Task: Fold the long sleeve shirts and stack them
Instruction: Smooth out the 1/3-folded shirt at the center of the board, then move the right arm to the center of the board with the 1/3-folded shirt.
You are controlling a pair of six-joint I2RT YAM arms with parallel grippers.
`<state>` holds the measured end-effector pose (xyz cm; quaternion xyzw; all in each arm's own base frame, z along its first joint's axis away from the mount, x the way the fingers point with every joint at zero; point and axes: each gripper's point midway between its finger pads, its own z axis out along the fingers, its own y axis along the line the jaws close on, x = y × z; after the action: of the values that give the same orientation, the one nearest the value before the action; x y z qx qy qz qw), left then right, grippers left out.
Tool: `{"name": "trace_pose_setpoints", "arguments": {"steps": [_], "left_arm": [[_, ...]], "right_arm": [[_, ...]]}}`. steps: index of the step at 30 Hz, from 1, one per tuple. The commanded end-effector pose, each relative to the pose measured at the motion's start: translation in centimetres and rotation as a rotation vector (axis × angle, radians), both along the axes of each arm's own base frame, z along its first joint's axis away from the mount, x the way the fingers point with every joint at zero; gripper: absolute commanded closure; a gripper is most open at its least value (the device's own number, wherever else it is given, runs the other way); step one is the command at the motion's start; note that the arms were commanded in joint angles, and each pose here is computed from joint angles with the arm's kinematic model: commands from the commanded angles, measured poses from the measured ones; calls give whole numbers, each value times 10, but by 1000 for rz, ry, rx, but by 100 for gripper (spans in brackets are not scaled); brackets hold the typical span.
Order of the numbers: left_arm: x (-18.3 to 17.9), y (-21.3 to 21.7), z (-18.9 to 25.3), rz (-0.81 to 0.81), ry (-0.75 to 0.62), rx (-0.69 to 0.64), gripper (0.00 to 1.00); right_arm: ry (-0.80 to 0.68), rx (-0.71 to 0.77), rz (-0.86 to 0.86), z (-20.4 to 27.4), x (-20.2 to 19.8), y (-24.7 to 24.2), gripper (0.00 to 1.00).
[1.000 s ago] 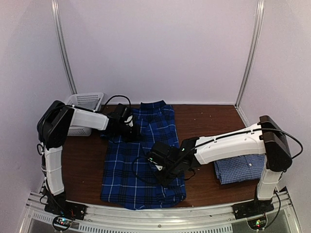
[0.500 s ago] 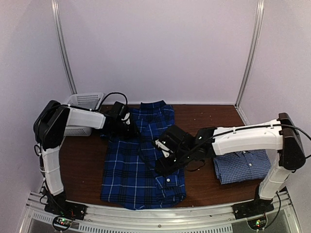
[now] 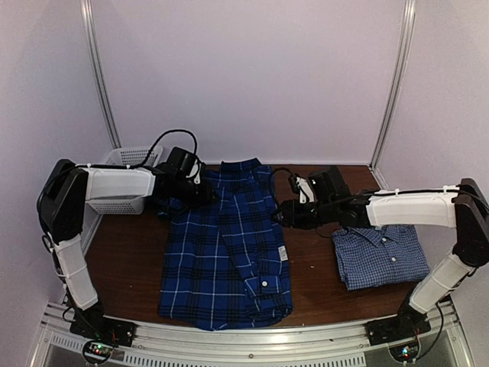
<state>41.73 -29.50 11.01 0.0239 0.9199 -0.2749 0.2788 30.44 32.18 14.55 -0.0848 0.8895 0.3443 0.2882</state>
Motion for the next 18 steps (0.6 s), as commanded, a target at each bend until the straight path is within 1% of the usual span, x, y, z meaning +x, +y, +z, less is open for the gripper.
{"name": "trace_pose_setpoints", "arguments": {"steps": [1,6,9,14,18], "left_arm": [[-10,-29,22,-100,-54,-43,58],[-33,-49,20,-157,-37,-50,59],[-49,-58,19,-184,-30,-52,59],[-68,-57,26,-197,-25,-52,59],[-78,-47,35,-184,-35,-39,59]], "right_arm": [[-58,89,-41,13,48,-10,47],[-52,76,-96,-11,101,-32,47],[-47,77,-108,-22,131,-33,47],[-43,73,-127,-45,176,-29,48],[-45,33,-170,-66,208,-33,50]]}}
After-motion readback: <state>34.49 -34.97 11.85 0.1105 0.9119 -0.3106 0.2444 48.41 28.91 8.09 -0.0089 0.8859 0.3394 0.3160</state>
